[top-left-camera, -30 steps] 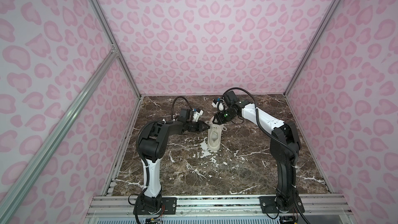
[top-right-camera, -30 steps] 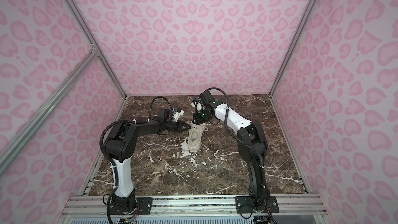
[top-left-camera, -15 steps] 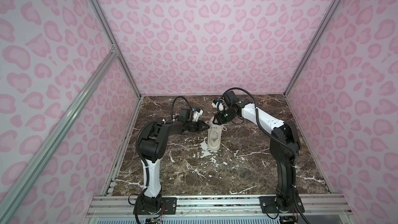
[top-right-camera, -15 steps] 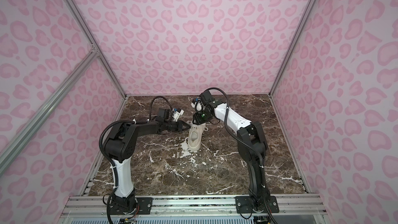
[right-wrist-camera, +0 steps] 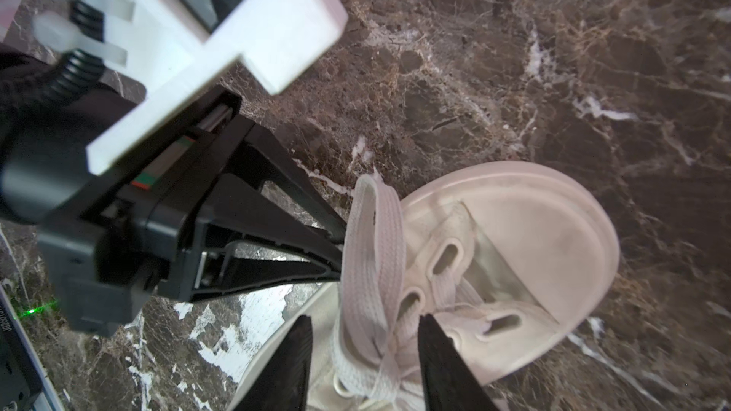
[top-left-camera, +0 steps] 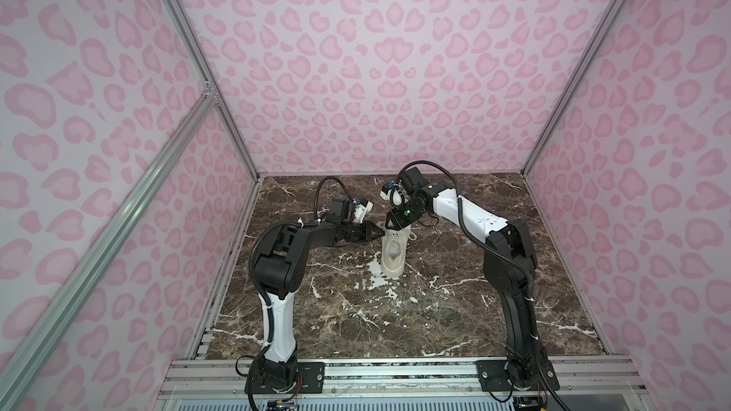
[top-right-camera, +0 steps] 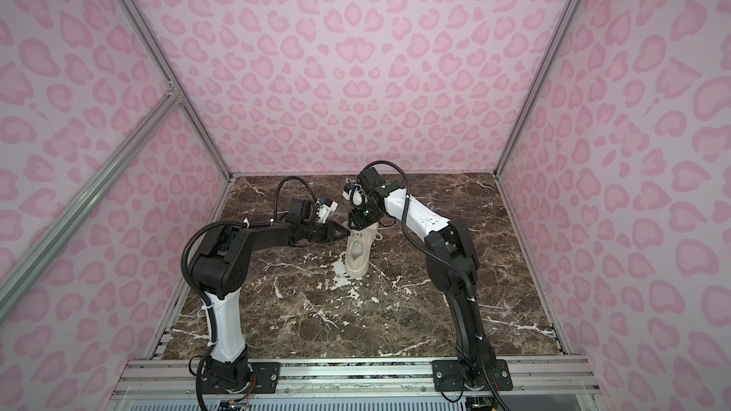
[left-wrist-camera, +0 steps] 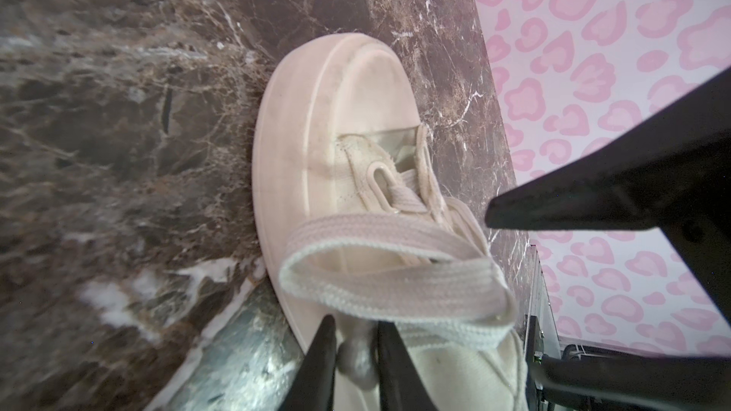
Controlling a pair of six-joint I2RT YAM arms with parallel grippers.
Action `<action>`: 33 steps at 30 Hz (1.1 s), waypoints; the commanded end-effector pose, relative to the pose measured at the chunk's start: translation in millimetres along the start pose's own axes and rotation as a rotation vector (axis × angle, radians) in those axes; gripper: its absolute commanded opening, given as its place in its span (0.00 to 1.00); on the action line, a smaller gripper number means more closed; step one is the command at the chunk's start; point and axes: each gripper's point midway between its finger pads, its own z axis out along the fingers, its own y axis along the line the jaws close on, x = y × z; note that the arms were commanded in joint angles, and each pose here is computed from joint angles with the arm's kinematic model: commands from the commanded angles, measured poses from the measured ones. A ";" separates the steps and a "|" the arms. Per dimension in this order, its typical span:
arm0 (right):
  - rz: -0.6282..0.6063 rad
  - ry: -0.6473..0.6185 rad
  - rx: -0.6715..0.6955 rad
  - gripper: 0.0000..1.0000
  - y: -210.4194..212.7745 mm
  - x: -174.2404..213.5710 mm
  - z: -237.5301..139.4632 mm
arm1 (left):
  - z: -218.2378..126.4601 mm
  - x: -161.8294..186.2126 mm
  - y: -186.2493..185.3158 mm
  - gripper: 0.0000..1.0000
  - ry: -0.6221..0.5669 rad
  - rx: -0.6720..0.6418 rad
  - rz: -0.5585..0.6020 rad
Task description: Tie the shoes
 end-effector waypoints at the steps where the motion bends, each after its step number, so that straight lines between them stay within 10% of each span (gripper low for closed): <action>1: -0.029 0.043 0.036 0.46 -6.6 7.3 8.7 | -3.0 -3.9 -6.5 0.22 -0.006 0.013 0.009; 19: -0.053 0.031 0.037 0.17 -1.2 0.1 16.9 | -2.9 -2.7 -4.8 0.21 0.003 0.008 0.000; 33: 0.128 -0.191 -0.240 0.07 9.7 -9.6 -5.2 | 0.9 -11.7 0.3 0.20 0.026 0.008 -0.017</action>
